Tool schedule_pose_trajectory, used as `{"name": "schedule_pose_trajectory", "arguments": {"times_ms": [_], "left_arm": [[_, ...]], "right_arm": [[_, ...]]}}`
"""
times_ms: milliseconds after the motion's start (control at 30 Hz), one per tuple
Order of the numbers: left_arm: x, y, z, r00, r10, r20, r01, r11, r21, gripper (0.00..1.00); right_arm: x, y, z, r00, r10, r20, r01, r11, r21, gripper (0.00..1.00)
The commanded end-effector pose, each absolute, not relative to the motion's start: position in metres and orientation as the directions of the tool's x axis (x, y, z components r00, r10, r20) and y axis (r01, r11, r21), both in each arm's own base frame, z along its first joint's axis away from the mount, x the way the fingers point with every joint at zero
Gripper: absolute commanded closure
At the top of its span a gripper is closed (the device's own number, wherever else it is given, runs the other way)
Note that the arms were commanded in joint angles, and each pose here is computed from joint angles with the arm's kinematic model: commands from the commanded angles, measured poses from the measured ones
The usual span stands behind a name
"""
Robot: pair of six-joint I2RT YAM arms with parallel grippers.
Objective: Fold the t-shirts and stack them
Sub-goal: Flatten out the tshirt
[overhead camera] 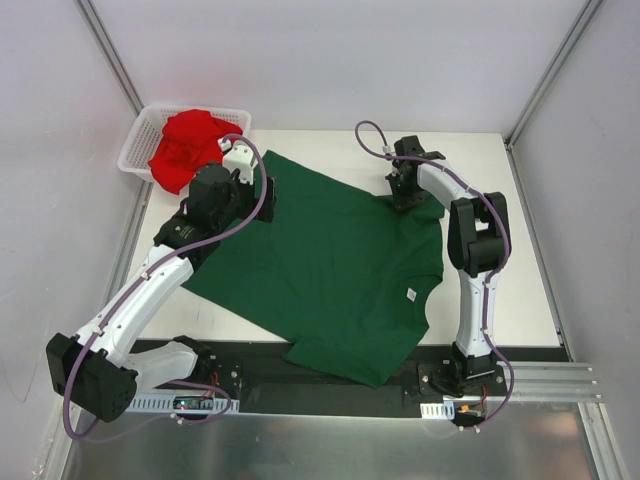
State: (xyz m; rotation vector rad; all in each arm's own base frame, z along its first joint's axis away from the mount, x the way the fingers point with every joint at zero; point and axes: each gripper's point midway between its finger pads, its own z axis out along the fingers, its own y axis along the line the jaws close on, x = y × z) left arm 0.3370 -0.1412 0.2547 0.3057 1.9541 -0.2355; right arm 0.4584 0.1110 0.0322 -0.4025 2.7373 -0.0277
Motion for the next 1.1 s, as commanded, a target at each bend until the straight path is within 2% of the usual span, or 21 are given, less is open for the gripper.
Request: {"name": "schedule_pose_trajectory", "arguments": {"times_ms": [0, 167, 667, 1067], "left_arm": [[0.333, -0.137, 0.26, -0.353, 0.109, -0.929, 0.313, 0.95, -0.008, 0.01], [0.333, -0.137, 0.261, -0.353, 0.105, -0.93, 0.314, 0.949, -0.012, 0.01], [0.331, -0.136, 0.263, -0.347, 0.102, -0.932, 0.315, 0.949, -0.013, 0.01], [0.331, -0.134, 0.263, -0.342, 0.115, -0.933, 0.312, 0.95, 0.003, 0.01]], "right_arm": [[0.464, 0.113, 0.047, -0.879, -0.283, -0.383, -0.279, 0.958, -0.067, 0.85], [0.464, 0.112, 0.056, -0.876, -0.272, -0.399, -0.268, 0.961, -0.068, 0.99], [0.486, 0.108, 0.109, -0.819, -0.233, -0.525, -0.204, 0.972, -0.113, 0.99], [0.528, 0.113, 0.104, -0.777, -0.308, -0.549, -0.204, 0.948, -0.243, 0.99]]}}
